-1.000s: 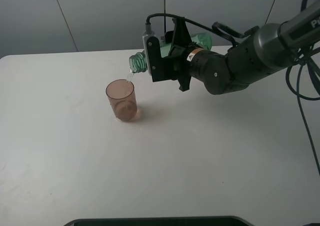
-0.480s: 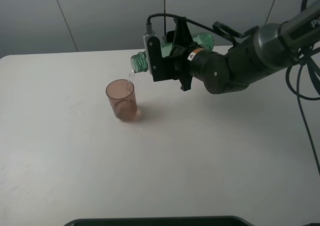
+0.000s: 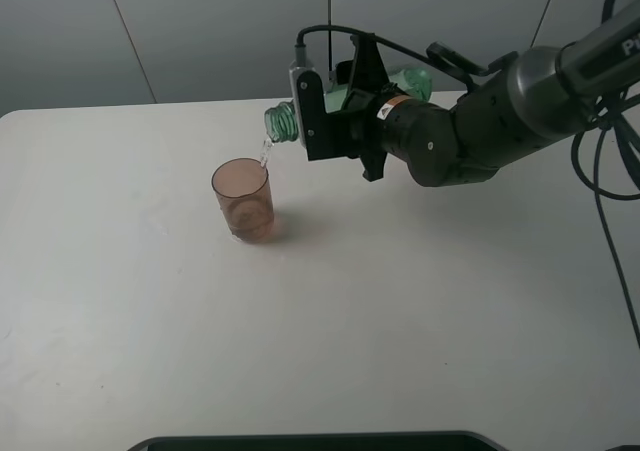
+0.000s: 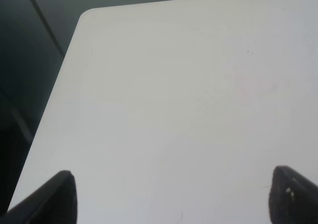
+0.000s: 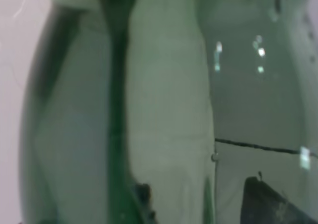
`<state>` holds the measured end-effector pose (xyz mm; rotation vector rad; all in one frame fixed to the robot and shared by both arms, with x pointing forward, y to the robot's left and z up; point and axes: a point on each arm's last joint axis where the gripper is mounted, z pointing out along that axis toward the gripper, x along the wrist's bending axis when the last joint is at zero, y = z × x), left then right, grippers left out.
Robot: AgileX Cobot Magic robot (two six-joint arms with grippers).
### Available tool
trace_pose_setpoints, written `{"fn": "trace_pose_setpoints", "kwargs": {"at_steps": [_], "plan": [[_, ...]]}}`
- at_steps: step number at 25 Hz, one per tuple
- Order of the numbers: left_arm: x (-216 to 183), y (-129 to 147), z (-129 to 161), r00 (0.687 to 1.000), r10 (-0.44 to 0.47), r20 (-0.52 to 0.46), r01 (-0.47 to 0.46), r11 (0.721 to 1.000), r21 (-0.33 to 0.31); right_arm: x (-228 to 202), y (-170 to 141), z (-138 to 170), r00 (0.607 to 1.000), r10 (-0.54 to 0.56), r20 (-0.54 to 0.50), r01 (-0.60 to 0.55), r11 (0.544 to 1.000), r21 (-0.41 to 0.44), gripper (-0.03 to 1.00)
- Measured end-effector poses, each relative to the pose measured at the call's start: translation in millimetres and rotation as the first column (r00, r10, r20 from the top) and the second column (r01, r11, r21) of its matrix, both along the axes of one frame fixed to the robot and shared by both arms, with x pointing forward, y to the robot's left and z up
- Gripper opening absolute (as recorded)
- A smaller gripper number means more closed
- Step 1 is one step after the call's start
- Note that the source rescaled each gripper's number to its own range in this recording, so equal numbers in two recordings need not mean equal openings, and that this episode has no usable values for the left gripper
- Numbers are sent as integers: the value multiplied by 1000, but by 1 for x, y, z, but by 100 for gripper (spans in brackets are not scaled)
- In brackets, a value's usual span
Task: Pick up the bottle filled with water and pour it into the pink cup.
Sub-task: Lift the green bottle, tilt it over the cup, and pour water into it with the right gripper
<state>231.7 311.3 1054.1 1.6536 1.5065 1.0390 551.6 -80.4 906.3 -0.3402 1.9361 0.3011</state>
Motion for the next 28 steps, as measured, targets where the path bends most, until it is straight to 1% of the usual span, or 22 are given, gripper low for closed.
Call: {"fn": "trace_pose_setpoints", "kwargs": {"at_steps": [17,23,25,28], "plan": [[0,0,0,1000,-2,0,2,1000,3,1,-2,0,1000,-1,18,2,999,-50,3],[0,0,0,1000,-2,0,2,1000,3,1,-2,0,1000,-2,24,4,999,-50,3],[0,0,0,1000,-2,0,2,1000,3,1,-2,0,1000,-11,17,12,999,-33,3],[0,0,0,1000,-2,0,2,1000,3,1,-1,1,1000,-27,-4,27,999,21,3]]}}
